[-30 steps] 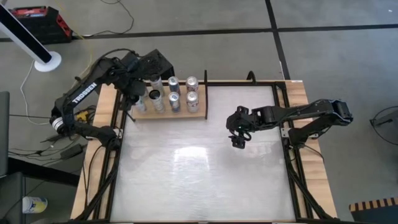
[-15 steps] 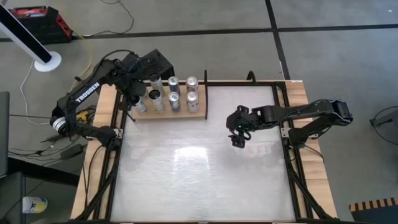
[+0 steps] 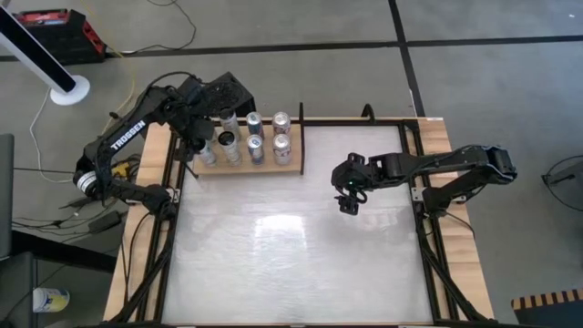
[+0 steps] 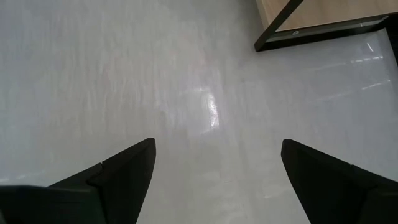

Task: Place canned beverage on shelf
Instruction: Put the red soda can on the shelf

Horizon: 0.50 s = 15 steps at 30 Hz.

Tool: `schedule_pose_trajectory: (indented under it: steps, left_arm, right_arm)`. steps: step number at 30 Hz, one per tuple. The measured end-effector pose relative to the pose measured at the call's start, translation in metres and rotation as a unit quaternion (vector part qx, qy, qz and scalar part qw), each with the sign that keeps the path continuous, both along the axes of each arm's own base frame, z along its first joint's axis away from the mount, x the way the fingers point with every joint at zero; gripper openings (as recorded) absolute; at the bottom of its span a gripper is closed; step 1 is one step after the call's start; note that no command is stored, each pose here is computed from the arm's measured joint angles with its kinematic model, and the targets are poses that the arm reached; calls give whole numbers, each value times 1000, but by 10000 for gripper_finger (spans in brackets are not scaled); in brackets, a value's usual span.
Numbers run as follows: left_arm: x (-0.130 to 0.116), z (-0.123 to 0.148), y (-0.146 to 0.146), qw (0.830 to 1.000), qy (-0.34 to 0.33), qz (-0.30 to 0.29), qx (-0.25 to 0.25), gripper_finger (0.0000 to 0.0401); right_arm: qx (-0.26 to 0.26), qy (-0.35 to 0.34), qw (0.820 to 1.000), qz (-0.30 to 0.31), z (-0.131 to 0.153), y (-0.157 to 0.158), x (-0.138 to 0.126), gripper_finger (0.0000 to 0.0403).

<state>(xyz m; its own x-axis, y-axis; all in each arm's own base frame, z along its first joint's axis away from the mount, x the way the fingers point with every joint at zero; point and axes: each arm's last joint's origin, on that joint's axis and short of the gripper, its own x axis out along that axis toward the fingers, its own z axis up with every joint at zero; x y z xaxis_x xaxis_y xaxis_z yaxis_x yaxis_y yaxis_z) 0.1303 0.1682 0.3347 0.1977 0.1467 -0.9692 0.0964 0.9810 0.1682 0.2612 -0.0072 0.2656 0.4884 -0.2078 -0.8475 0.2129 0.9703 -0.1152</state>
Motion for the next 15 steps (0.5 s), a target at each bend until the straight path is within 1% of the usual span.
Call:
schedule_pose_trajectory:
  steps: [7,10,15]
  left_arm:
    - [0,1,0,1000,-6,26,-3,283]
    - [0,1,0,1000,-6,30,-4,286]
    - [0,1,0,1000,-4,30,-3,280]
  right_arm:
    - [0,0,1000,0,0,0,0,373]
    - [0,0,1000,0,0,0,0,373]
    - [1,0,1000,-1,0,0,0,373]
